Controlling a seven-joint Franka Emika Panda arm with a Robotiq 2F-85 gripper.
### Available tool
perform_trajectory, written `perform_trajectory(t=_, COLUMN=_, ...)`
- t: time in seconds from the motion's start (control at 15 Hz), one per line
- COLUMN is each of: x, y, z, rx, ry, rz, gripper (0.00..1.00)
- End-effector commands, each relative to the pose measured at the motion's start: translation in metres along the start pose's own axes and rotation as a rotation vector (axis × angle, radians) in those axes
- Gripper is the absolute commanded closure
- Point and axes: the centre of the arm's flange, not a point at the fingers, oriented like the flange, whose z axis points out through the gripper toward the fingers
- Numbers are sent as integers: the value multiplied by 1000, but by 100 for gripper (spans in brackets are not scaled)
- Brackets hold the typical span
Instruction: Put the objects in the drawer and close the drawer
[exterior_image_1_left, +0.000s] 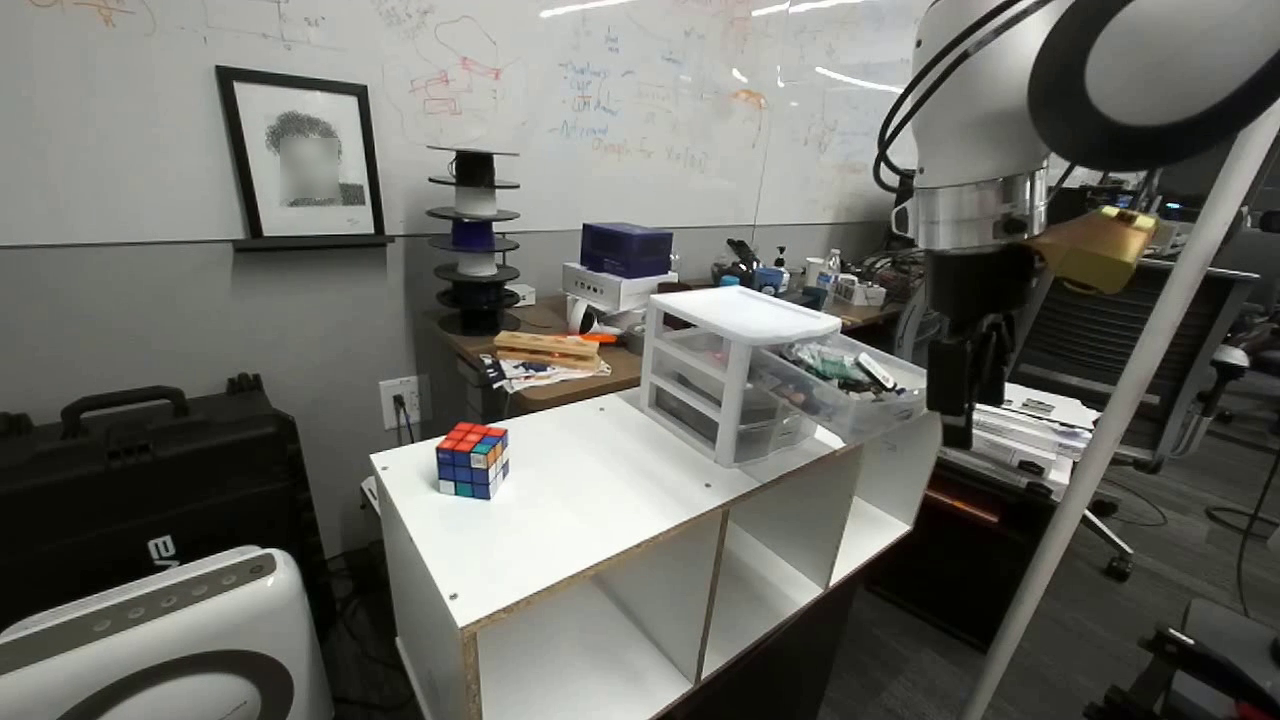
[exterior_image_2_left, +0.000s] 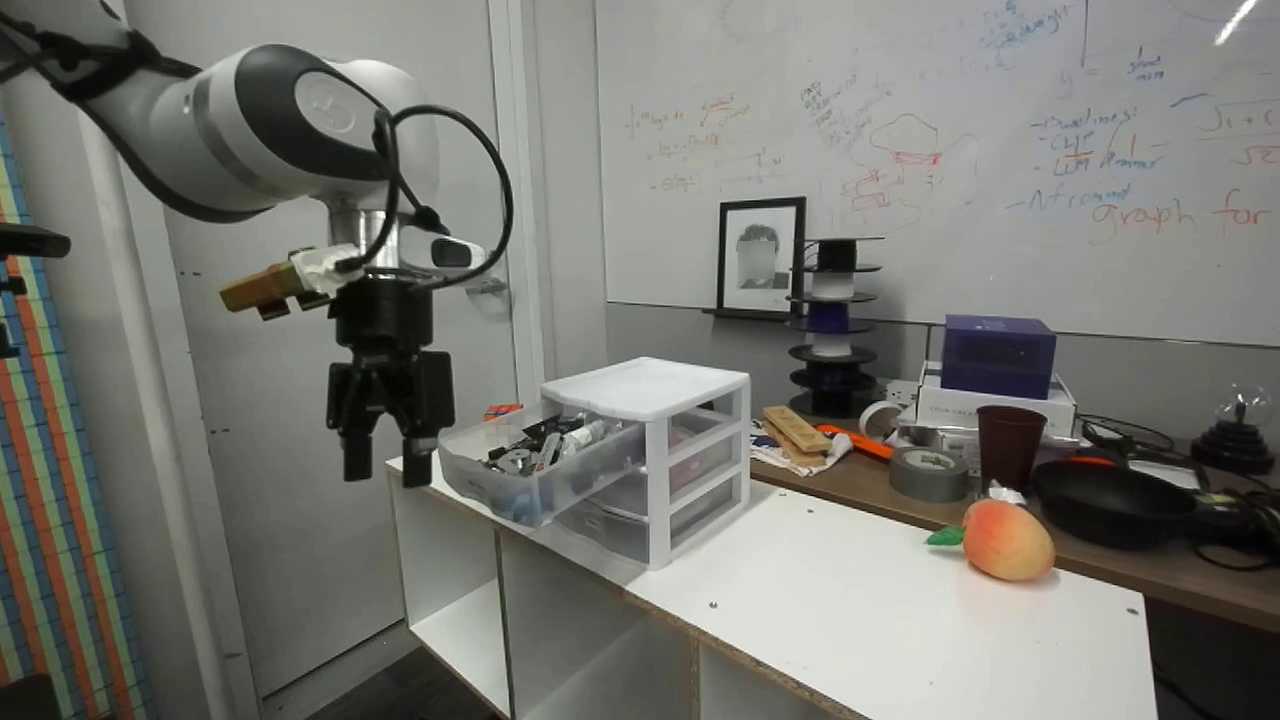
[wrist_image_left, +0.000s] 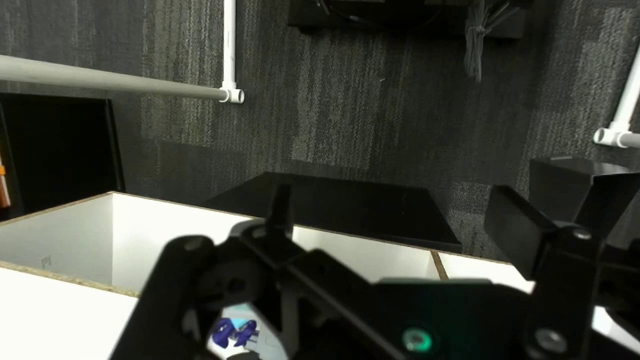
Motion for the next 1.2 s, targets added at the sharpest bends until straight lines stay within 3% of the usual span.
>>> perform_trajectory(t=0.0, x=32, y=-2, z=11, rx=-19, ry=79, rz=-3, gripper=34)
perform_trajectory(t=0.2, x=51, y=-8, z=12, rx=-47, ry=163, rz=-6, gripper=58)
perform_trajectory(t=0.53, x=61, y=-7, z=12, rx=-111, ry=214, rz=49, gripper=93)
perform_trajectory(t=0.73, x=66, y=-5, z=9, rx=-149, ry=240, rz=83, gripper=100)
perform_trajectory(t=0.8, x=70, y=-5, z=5, rx=-164, ry=271, rz=89, gripper=95)
perform_trajectory(t=1.13, x=100, y=-1, z=-7, rx=-221, ry=380, rz=126, gripper=94)
